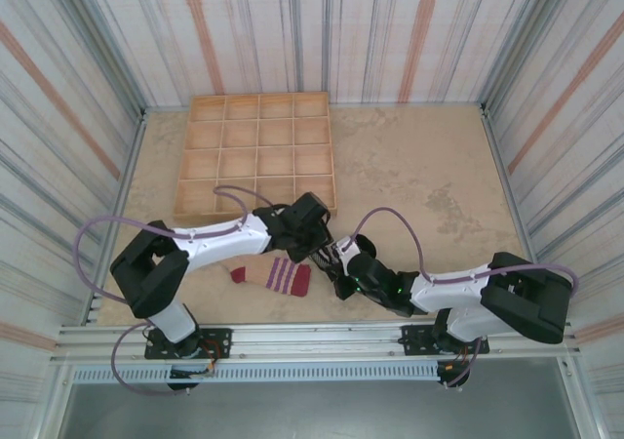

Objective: Roll the socks

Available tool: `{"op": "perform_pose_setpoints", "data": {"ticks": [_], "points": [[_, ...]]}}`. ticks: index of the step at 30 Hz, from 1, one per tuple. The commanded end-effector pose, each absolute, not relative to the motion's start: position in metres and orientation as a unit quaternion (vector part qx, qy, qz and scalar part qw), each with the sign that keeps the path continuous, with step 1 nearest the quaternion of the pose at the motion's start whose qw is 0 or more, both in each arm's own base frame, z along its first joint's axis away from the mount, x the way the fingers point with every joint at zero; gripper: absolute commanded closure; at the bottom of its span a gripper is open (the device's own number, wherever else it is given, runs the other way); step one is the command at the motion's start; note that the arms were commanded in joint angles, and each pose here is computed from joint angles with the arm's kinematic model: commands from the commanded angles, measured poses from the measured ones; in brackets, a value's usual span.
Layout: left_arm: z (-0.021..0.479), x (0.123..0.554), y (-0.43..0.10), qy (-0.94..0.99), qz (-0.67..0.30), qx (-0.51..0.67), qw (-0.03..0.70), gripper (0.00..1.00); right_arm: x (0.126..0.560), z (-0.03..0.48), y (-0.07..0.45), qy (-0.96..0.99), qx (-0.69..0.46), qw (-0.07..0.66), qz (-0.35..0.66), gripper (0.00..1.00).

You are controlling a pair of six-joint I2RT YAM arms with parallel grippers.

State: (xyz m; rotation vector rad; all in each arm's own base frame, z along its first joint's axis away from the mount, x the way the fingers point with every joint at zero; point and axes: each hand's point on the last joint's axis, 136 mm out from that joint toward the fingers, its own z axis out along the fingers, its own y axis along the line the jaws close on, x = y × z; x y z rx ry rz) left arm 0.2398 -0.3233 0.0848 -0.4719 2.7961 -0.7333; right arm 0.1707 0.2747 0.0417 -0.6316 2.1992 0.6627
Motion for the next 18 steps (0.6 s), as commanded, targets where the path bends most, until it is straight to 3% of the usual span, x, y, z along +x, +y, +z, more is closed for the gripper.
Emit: {"op": "perform_pose_setpoints", "data": {"ticks": [1,9,18], "points": [[0.092,0.24,-0.327,0.964,-0.245,-0.033,0.101,0.33,0.141,-0.011,0.243,0.899,-0.263,0.27,0.224,1.0],[0.073,0.241,-0.346,0.951,-0.28,0.127,0.038,0.45,0.141,-0.013,0.241,0.902,-0.255,0.26,0.233,1.0],[0.057,0.25,-0.363,0.935,-0.285,0.209,0.013,0.54,0.142,-0.014,0.243,0.903,-0.253,0.252,0.24,1.0]]}}
